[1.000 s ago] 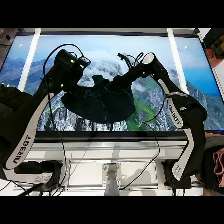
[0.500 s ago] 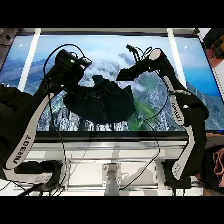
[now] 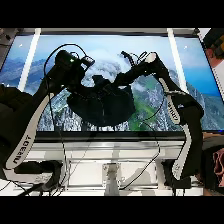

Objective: Fold the clothes and pants, and hang the long-sleeved shirts on hangers.

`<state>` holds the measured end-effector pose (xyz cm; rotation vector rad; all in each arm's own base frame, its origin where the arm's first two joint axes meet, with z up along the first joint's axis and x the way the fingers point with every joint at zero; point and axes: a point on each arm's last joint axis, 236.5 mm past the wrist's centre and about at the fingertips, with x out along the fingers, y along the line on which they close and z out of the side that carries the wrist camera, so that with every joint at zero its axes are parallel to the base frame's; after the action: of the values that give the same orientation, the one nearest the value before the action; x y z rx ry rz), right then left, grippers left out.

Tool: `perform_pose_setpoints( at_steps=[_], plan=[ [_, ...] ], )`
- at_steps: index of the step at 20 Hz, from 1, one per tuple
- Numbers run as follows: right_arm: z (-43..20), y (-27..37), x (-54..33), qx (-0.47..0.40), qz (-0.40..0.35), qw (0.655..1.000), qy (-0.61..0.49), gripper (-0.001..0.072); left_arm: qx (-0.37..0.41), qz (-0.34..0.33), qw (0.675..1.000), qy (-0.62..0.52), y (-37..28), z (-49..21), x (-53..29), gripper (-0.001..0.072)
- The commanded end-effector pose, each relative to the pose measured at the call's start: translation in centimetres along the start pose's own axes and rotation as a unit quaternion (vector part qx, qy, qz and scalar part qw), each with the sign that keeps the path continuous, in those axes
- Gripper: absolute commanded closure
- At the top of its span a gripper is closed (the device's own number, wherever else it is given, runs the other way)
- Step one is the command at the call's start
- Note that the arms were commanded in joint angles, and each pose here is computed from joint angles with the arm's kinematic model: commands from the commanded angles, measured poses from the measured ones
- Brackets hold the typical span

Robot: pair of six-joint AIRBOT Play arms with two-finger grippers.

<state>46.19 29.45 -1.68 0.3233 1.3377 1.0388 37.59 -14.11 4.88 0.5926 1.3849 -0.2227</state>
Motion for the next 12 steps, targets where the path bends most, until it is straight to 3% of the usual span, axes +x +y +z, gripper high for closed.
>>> perform_pose_setpoints(
  at_steps=[1,2,4,5,12],
  plan=[
    [-0.8,0.9,0.1,0.001,0.02,1.0,0.017,0.0366,0.0,-0.001,1.0,-0.002,0.0,0.1,0.0,0.0682],
    [-1.0,0.9,0.1,0.001,0.02,1.0,0.021,0.0339,0.0,-0.001,1.0,-0.002,0.0,0.1,0.0,0.0682],
    [-1.1,0.1,0.1,-0.002,0.004,1.0,0.024,0.0134,0.001,-0.001,1.0,-0.001,0.1,0.1,0.1,0.0682],
    [-0.8,-0.5,0.1,-0.003,-0.009,1.0,0.016,0.0091,0.003,-0.001,1.0,-0.001,0.2,0.0,0.1,0.0681],
    [1.6,-2.7,0.0,-0.056,-0.055,0.996,-0.031,0.0093,0.016,-0.001,1.0,0.0,0.2,0.0,0.1,0.0681]
  ],
)
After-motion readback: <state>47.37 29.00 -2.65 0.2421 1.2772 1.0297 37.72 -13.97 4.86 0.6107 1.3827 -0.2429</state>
